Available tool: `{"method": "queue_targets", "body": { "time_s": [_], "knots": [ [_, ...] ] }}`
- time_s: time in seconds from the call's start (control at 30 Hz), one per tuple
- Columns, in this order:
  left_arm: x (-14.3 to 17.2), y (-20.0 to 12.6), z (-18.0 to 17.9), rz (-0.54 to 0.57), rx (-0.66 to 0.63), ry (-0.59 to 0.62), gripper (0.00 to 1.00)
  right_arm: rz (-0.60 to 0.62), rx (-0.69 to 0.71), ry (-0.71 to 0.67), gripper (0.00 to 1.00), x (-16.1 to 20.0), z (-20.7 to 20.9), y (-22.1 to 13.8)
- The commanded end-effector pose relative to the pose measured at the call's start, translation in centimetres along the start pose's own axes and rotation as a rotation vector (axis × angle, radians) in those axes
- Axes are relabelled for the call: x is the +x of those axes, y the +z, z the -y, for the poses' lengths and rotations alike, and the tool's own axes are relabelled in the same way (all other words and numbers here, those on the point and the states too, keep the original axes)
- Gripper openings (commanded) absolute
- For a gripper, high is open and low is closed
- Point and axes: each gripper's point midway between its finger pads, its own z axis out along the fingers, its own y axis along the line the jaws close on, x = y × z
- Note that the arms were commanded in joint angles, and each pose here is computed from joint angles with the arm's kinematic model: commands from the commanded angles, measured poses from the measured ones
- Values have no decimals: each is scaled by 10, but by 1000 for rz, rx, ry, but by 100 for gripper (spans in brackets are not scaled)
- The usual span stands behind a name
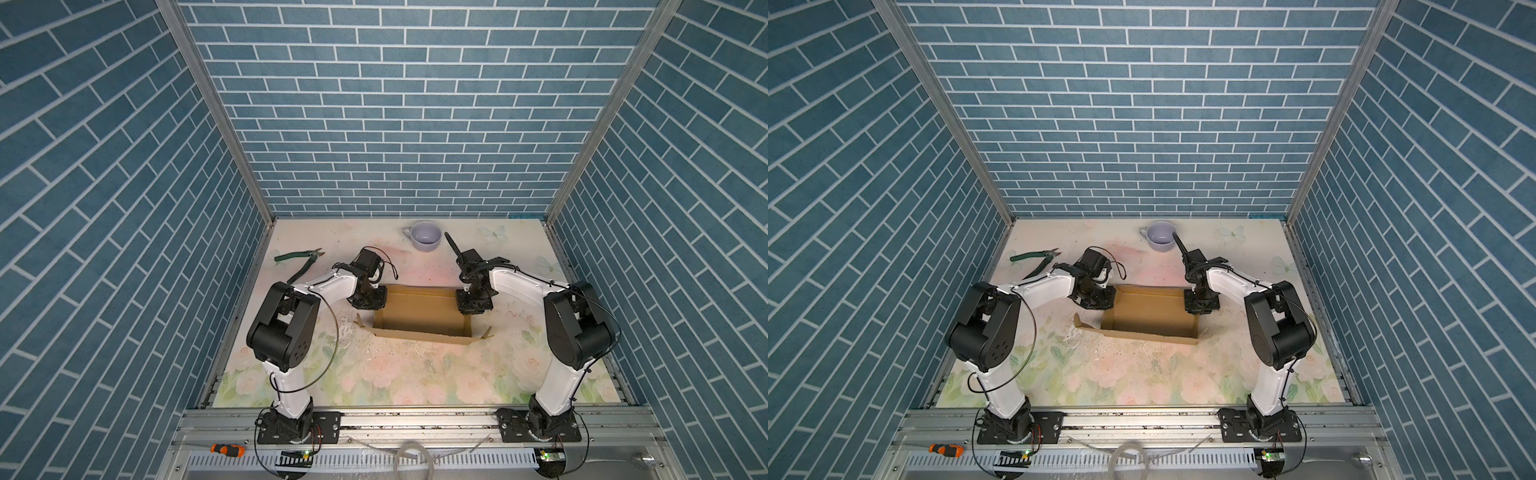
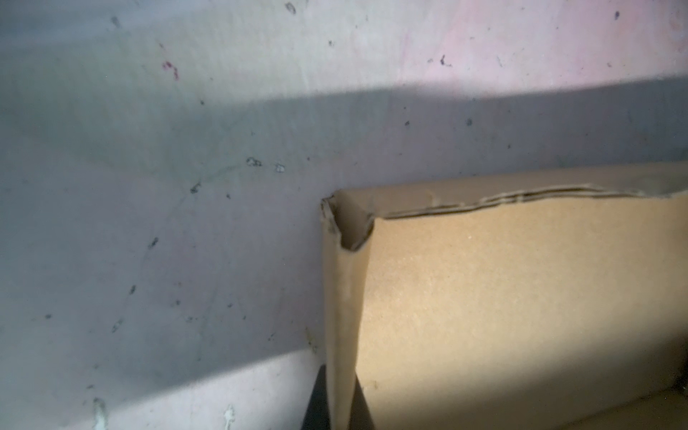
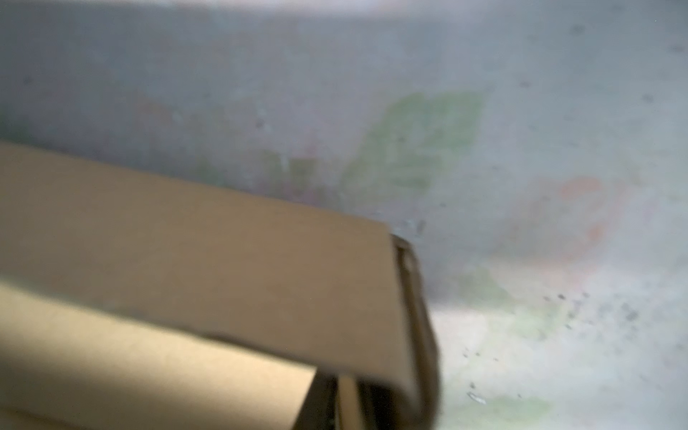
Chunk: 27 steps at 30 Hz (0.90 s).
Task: Assemble paper box
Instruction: Turn over the paper box at the center of the table, then press the paper box at the center of the table.
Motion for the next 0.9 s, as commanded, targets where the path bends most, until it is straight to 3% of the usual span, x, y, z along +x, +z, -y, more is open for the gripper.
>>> {"method": "queue_targets", "body": {
  "time_s": [0.0, 0.17, 0.3, 0.43, 0.77, 0.87],
  "knots": [
    [11, 6, -1, -32, 5, -7, 0, -15, 77, -65, 12, 7, 2, 3],
    [6, -2, 5, -6, 24, -21, 0, -11, 144, -98, 12, 5, -1, 1],
    [10, -1, 1, -8, 11, -40, 0, -24, 120, -101, 34, 13, -6, -6],
    [12, -1, -3, -11, -7, -53, 0, -30, 19, -80, 48, 23, -20, -16],
    [10, -6, -8, 11, -25, -65, 0, -100, -101, -45, 64, 51, -32, -23],
    [9, -7, -7, 15, -22, -64, 0, -108, -83, -44, 62, 55, -28, -19]
  ]
}}
